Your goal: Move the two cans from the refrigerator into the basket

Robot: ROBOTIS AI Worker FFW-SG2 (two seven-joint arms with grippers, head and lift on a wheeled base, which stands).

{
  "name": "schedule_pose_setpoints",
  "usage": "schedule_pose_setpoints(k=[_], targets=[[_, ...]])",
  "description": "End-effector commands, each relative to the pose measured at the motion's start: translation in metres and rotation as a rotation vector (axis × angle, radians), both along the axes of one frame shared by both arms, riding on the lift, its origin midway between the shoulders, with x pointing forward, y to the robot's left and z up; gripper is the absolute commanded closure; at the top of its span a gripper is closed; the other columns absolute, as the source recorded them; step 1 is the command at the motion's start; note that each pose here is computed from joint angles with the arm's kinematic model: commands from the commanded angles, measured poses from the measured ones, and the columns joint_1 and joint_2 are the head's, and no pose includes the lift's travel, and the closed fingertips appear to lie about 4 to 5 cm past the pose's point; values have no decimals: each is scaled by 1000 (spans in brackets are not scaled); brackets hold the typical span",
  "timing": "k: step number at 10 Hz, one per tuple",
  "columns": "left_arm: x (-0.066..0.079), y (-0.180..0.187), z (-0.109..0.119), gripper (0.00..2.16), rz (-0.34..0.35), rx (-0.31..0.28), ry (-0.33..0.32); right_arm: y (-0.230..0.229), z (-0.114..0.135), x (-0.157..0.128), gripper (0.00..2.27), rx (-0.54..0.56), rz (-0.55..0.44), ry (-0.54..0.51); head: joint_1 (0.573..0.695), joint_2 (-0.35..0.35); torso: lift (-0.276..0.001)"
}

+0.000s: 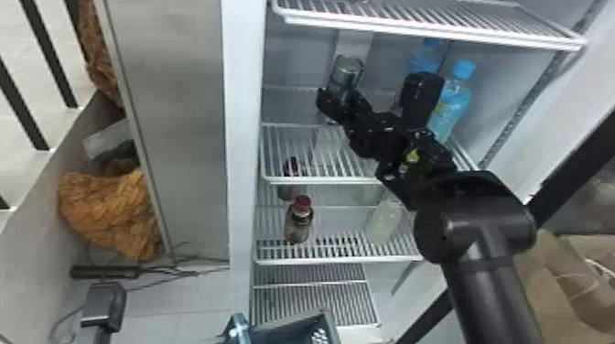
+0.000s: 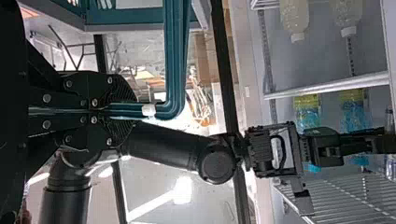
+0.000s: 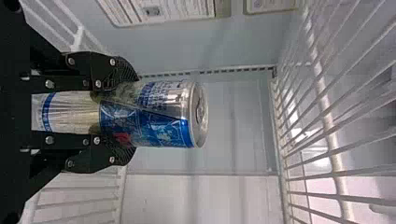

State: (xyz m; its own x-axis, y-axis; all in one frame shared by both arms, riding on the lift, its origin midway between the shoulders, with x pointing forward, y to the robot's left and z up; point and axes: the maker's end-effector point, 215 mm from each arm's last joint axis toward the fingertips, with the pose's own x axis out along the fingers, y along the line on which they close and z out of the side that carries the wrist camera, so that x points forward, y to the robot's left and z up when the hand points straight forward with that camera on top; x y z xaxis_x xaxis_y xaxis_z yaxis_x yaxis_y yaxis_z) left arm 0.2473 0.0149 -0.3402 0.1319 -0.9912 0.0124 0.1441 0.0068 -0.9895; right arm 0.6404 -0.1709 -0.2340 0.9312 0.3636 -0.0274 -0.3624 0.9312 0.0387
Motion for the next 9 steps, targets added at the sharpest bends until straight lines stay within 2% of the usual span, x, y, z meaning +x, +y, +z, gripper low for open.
schedule_pose_setpoints(k=[1,5,9], targets=[[-1,1,-1,1197,-1,0,6,1,3,-18,1233,17,11,-2,695,-195,-35],[-2,0,-1,1197,-1,-3,8,-3,6,-61,1233,28,33,8,695,-202,-35],[-2,1,-1,1197,1,-4,8,-8,14,-115,1233,9,48,17,695,-225,-35]])
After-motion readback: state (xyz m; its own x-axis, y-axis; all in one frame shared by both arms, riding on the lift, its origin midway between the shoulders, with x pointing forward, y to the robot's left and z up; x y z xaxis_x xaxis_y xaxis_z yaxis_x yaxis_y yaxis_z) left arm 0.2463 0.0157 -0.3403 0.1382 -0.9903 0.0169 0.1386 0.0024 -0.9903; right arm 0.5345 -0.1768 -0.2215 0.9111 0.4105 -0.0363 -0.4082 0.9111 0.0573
